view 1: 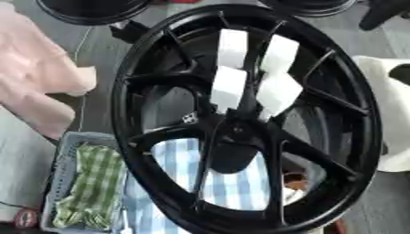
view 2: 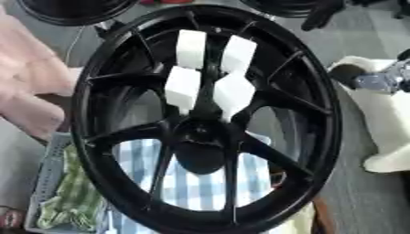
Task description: Pull the pin out of the wheel hub.
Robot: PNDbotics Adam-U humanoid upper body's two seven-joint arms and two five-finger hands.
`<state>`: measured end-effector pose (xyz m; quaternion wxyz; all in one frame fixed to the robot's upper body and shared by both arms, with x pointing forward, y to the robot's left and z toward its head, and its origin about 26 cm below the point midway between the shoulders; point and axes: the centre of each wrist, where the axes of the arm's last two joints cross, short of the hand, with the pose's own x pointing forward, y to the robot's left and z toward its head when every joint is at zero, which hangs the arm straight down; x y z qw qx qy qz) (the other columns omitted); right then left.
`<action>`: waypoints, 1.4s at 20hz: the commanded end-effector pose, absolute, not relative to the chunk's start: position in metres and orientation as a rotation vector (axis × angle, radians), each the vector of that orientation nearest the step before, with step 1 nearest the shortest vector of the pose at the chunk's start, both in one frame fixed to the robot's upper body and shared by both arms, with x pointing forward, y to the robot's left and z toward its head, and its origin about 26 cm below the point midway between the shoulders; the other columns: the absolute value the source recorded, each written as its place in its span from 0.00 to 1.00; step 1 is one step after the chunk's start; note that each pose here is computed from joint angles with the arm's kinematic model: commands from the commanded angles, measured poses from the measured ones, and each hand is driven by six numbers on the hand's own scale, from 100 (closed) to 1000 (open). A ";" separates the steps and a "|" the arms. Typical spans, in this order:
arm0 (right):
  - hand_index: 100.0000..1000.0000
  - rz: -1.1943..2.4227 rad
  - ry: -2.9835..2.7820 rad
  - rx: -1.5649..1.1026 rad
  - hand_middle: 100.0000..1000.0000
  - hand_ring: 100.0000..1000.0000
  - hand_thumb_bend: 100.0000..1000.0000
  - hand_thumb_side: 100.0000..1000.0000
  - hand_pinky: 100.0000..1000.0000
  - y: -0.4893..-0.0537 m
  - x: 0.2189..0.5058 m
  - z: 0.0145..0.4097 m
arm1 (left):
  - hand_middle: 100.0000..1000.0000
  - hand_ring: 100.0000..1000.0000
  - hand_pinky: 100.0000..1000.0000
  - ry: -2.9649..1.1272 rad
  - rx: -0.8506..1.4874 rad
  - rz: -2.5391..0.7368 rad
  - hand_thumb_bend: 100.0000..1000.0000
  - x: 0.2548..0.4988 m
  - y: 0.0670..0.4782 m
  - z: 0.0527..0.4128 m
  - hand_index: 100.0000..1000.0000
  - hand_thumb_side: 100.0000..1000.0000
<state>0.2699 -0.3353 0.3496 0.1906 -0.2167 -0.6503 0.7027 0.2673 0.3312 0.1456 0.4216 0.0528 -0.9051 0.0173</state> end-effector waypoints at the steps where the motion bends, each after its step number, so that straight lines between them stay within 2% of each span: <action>1: 0.80 2.007 -1.788 -0.637 0.71 0.70 0.15 0.24 0.74 -0.334 0.269 0.353 | 0.63 0.68 0.84 -2.291 0.118 0.026 0.07 0.266 0.329 0.152 0.77 0.75; 12: 0.80 1.990 -1.776 -0.618 0.70 0.69 0.16 0.26 0.73 -0.324 0.274 0.347 | 0.63 0.68 0.84 -2.288 0.100 0.018 0.07 0.267 0.327 0.153 0.77 0.75; 14: 0.82 1.999 -1.767 -0.605 0.68 0.60 0.17 0.27 0.69 -0.323 0.274 0.346 | 0.63 0.68 0.84 -2.288 0.098 0.017 0.07 0.267 0.327 0.153 0.77 0.75; 15: 0.83 2.004 -1.762 -0.602 0.68 0.53 0.18 0.27 0.64 -0.322 0.275 0.345 | 0.63 0.68 0.84 -2.288 0.097 0.017 0.07 0.267 0.327 0.153 0.77 0.75; 17: 0.84 2.011 -1.757 -0.593 0.68 0.47 0.18 0.27 0.60 -0.320 0.275 0.345 | 0.63 0.68 0.84 -2.288 0.095 0.016 0.07 0.268 0.327 0.153 0.77 0.75; 21: 0.85 2.008 -1.765 -0.571 0.69 0.45 0.17 0.27 0.57 -0.317 0.276 0.346 | 0.63 0.68 0.84 -2.287 0.093 0.016 0.07 0.268 0.326 0.153 0.77 0.75; 24: 0.85 1.999 -1.763 -0.549 0.69 0.43 0.16 0.28 0.46 -0.315 0.277 0.346 | 0.63 0.68 0.84 -2.286 0.090 0.015 0.07 0.268 0.326 0.154 0.77 0.76; 28: 0.86 1.988 -1.756 -0.524 0.69 0.40 0.16 0.29 0.44 -0.312 0.277 0.346 | 0.63 0.68 0.84 -2.286 0.088 0.014 0.07 0.268 0.326 0.154 0.77 0.76</action>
